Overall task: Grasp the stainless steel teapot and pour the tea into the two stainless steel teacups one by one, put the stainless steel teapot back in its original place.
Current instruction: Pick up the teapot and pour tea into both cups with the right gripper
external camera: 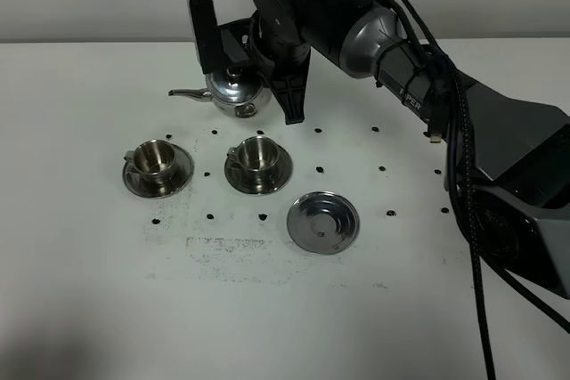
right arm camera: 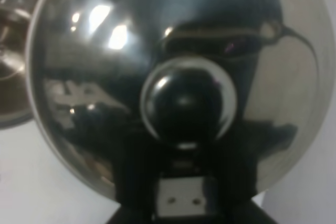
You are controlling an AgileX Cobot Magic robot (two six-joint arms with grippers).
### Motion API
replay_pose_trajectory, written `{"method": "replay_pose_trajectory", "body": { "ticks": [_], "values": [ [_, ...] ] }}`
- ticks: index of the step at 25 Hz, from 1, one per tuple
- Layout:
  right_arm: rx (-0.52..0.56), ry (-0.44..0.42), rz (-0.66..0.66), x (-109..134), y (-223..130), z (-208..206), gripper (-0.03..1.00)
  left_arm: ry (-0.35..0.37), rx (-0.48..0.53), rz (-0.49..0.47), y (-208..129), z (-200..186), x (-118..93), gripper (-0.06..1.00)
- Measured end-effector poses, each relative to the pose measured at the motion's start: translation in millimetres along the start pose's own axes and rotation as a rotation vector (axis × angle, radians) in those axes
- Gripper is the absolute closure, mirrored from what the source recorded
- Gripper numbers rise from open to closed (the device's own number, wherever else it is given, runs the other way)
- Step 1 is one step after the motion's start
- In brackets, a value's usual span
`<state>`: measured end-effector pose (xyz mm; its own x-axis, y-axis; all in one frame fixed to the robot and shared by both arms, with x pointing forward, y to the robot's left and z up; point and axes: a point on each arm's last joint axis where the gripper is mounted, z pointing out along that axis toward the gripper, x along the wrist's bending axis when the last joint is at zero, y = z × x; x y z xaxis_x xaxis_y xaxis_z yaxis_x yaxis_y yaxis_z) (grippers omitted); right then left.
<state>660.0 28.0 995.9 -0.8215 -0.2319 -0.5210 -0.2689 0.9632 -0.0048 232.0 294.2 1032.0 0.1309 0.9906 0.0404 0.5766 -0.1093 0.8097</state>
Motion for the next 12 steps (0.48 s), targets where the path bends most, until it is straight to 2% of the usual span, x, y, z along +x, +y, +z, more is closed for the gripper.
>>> {"method": "replay_pose_trajectory", "body": {
  "ticks": [12],
  "values": [
    [0.013, 0.013, -0.095, 12, 14, 19, 0.79, 0.0, 0.0, -0.001, 0, 0, 0, 0.28]
  ]
}}
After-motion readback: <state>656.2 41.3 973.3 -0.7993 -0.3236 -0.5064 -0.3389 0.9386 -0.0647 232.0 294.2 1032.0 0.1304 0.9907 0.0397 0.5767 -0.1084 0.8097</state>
